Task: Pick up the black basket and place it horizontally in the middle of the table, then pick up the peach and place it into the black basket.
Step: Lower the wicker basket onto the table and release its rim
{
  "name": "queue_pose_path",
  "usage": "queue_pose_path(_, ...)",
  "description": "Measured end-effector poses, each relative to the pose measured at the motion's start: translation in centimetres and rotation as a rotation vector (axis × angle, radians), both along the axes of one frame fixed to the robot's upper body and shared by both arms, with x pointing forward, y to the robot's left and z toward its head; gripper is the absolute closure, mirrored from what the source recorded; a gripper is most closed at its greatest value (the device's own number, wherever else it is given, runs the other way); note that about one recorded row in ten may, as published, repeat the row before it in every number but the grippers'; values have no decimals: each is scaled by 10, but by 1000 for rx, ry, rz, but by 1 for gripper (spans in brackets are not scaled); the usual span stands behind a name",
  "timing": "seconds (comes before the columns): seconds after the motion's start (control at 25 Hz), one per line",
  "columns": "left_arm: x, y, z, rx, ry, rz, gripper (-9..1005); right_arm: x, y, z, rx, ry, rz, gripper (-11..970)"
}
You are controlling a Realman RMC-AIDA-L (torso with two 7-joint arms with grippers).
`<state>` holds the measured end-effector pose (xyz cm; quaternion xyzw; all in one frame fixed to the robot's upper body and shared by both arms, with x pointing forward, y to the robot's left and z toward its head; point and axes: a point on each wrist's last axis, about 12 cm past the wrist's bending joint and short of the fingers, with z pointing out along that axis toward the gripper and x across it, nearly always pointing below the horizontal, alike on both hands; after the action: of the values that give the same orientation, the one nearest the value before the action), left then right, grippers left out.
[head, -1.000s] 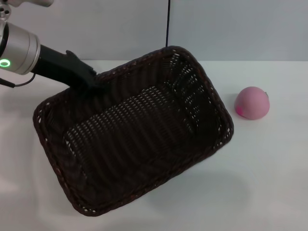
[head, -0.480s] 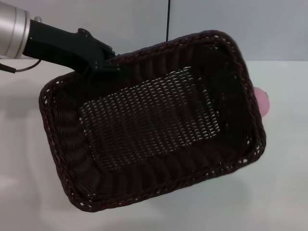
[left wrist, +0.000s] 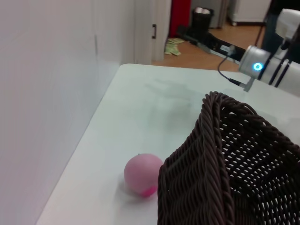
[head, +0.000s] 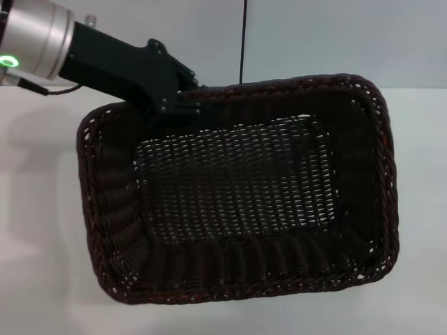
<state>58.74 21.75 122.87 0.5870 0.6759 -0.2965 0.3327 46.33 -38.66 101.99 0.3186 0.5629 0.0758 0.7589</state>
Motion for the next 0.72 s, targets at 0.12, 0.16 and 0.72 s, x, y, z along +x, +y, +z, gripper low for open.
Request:
queue_pose_path(0.12, 4, -5, -2, 8, -23, -24, 795, -2, 2, -1, -15, 6, 26, 415)
queue_pose_path(0.16, 4, -5, -2, 8, -23, -24, 794, -2, 2, -1, -22, 7, 36, 415)
queue_pose_path(0.72, 15, -28, -22, 79, -10, -66, 781, 5, 12, 15, -213, -25, 262, 406)
